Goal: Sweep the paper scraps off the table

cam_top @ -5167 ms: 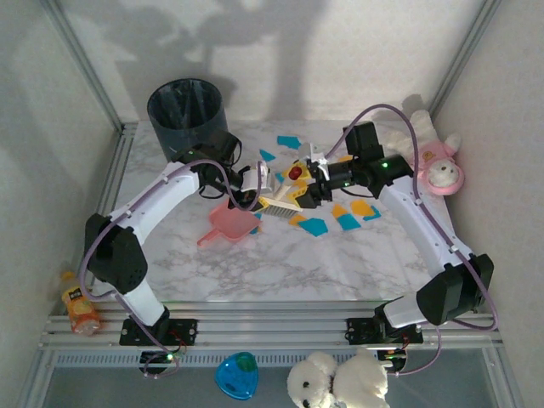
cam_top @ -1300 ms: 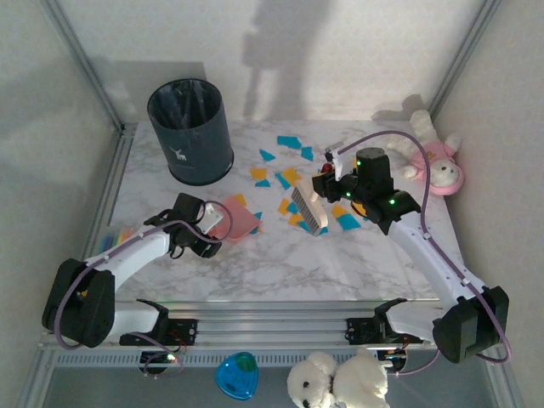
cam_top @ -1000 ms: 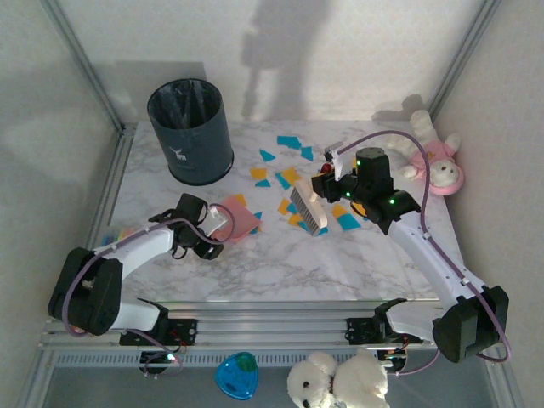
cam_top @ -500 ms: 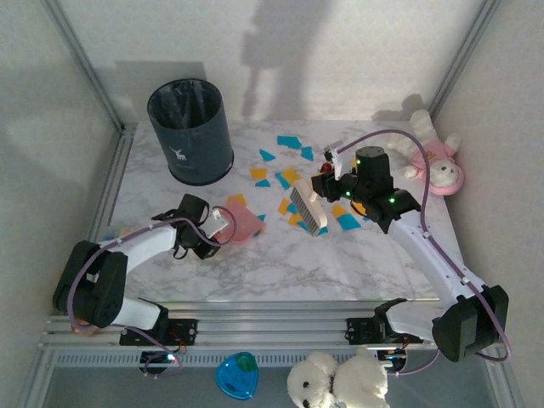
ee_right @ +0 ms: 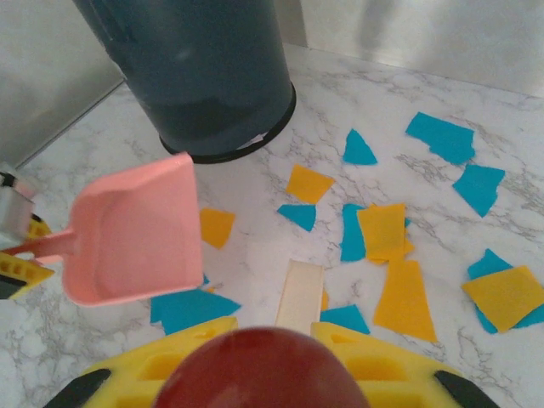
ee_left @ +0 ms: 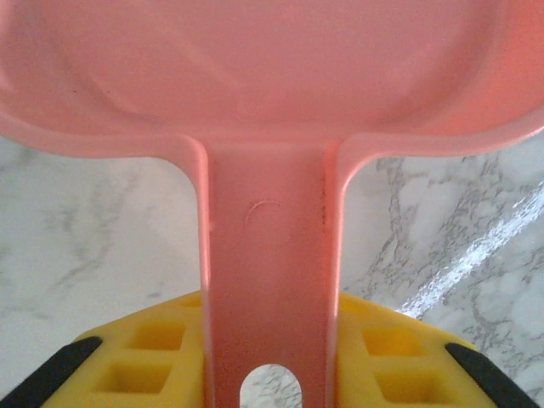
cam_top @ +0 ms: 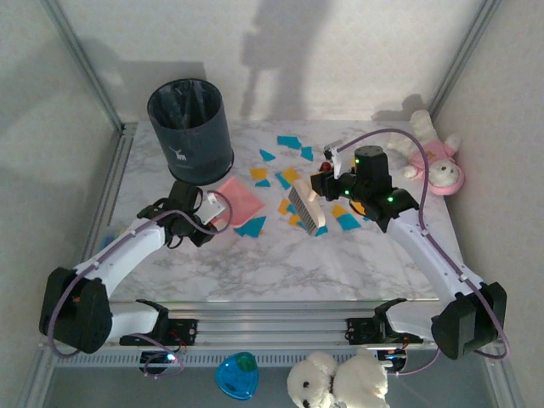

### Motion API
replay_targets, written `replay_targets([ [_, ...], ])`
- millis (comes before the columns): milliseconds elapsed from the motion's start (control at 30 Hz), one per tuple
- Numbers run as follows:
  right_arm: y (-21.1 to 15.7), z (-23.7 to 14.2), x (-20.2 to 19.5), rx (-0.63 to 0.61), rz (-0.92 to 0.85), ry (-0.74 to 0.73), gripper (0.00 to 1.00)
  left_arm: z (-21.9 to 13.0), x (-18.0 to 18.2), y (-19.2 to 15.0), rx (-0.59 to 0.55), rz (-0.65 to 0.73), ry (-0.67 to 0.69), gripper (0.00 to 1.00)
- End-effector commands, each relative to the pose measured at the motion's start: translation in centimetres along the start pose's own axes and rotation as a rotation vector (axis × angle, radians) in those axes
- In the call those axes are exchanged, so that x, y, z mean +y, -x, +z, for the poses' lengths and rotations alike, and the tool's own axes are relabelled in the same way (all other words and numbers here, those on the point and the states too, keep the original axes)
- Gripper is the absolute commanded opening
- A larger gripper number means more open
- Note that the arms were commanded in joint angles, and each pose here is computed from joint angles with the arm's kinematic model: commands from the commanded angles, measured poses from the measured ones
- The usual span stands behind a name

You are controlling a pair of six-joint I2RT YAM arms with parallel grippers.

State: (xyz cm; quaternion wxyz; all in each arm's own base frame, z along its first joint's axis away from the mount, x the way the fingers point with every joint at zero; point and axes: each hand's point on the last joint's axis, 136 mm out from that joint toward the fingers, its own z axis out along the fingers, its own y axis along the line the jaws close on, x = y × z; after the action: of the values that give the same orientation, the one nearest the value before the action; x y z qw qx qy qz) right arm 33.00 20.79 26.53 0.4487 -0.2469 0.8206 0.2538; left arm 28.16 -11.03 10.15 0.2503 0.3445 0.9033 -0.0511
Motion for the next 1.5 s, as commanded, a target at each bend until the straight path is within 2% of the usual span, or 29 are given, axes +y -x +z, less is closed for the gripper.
replay_targets([
  [0, 2.5, 0.3, 0.3, -0.074, 0.046, 0.031, 0.00, -3.1, 0.8, 0.7, -0.007, 0.011, 0.059, 0.19],
  [200, 2.8, 2.8, 1.1, -0.091, 0.145, 0.126, 0.00, -7.3, 2.6, 2.9, -0.089, 0.007, 0.176, 0.19],
  [367, 3.4, 5.0, 2.5, -0.114, 0.207, 0.208, 0.00, -9.1, 3.4, 3.1, -0.086, 0.022, 0.232, 0.19],
  [633, 2.6, 9.6, 4.5, -0.047, 0.267, 0.254, 0.00, -10.3, 3.8, 2.9, -0.069, 0.033, 0.260, 0.19],
  [867, 1.6, 12.7, 6.3, -0.019, 0.308, 0.352, 0.00, -10.5, 3.6, 1.9, -0.042, 0.052, 0.267, 0.18],
  [1233, 2.1, 16.1, 6.0, -0.072, 0.361, 0.358, 0.00, -10.2, 3.4, 0.8, -0.023, 0.056, 0.270, 0.18],
  [1467, -0.2, 18.3, 5.1, -0.027, 0.380, 0.287, 0.00, -10.1, 3.0, 0.5, -0.023, 0.065, 0.254, 0.18],
])
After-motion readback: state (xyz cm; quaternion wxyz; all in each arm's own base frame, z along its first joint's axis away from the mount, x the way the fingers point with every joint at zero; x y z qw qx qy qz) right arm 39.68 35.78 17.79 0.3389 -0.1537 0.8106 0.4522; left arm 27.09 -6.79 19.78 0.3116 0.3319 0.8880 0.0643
